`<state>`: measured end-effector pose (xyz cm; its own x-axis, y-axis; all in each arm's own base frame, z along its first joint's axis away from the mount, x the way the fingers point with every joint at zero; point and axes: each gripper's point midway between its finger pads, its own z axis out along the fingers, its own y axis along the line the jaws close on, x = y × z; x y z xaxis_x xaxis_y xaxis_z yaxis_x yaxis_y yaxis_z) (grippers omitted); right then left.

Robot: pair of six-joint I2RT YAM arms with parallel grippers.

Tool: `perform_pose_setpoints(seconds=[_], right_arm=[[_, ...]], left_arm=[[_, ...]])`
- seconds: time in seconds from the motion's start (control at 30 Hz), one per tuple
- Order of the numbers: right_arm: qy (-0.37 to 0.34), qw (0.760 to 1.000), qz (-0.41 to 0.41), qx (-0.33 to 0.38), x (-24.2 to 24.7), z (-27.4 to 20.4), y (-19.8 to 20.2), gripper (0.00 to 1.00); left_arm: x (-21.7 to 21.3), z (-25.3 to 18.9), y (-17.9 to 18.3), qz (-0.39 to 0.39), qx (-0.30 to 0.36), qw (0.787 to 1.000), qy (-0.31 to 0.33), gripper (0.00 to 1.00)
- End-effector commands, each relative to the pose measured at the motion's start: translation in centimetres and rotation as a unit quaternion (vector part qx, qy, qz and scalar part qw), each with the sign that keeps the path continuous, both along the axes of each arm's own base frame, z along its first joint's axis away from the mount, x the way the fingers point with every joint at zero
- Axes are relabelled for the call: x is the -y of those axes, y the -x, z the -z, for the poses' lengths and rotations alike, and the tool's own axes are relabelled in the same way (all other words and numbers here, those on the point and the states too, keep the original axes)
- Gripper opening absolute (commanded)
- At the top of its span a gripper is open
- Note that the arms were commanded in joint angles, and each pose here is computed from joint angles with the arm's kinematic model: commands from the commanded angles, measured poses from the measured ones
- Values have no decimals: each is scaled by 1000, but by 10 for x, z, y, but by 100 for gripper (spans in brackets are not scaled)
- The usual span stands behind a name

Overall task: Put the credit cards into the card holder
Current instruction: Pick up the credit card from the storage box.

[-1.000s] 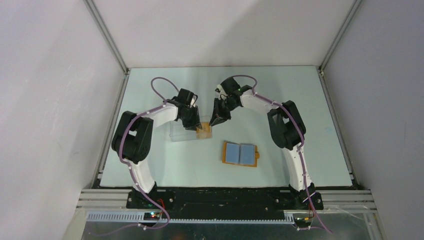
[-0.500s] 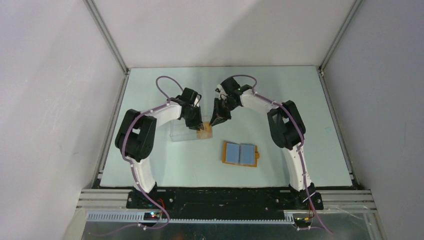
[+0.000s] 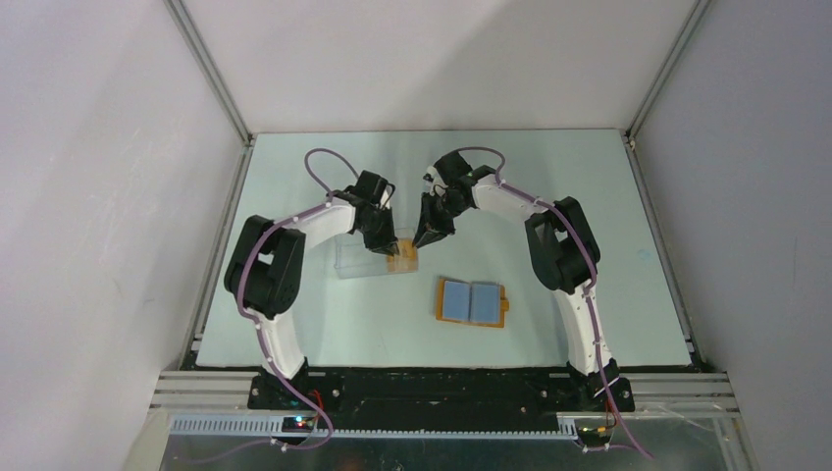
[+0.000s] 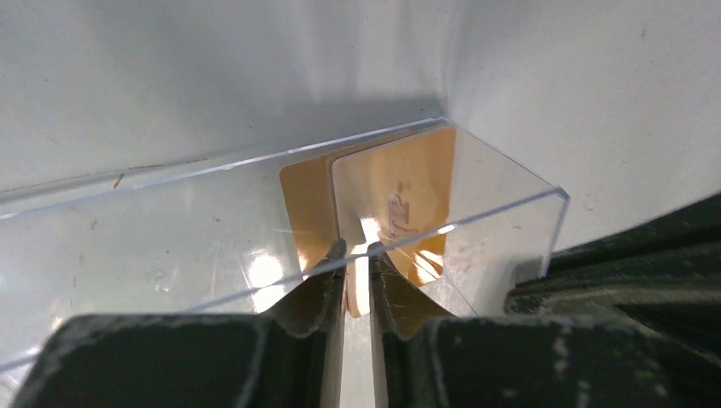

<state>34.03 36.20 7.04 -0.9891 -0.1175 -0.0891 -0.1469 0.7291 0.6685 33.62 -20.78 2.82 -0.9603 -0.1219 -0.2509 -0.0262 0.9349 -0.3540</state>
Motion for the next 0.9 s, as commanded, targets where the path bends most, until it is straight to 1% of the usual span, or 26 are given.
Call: perform_pose_setpoints(seconds=[0.0, 0.2, 0.37, 0.53, 0.63, 0.73, 0.87], right_arm=[[5, 1000, -13, 2, -3, 9, 0, 2], [5, 1000, -14, -2, -4, 11, 1, 2], [5, 1000, -15, -3, -4, 12, 2, 2], [5, 1000, -17, -4, -3, 13, 3, 2], [5, 1000, -18, -5, -3, 13, 4, 2], [5, 1000, -18, -6, -2, 14, 4, 2], [5, 1000, -19, -8, -3, 14, 5, 2]], left_arm=[[30, -57, -11, 15, 53, 996, 74, 16], [33, -66, -11, 17, 60, 995, 83, 15], [34, -59, -8, 20, 49, 995, 82, 16], [29, -48, -7, 17, 42, 997, 65, 22], [21, -42, -5, 14, 40, 998, 39, 25], [12, -40, -4, 13, 42, 999, 11, 32], [3, -32, -1, 16, 34, 999, -17, 38]])
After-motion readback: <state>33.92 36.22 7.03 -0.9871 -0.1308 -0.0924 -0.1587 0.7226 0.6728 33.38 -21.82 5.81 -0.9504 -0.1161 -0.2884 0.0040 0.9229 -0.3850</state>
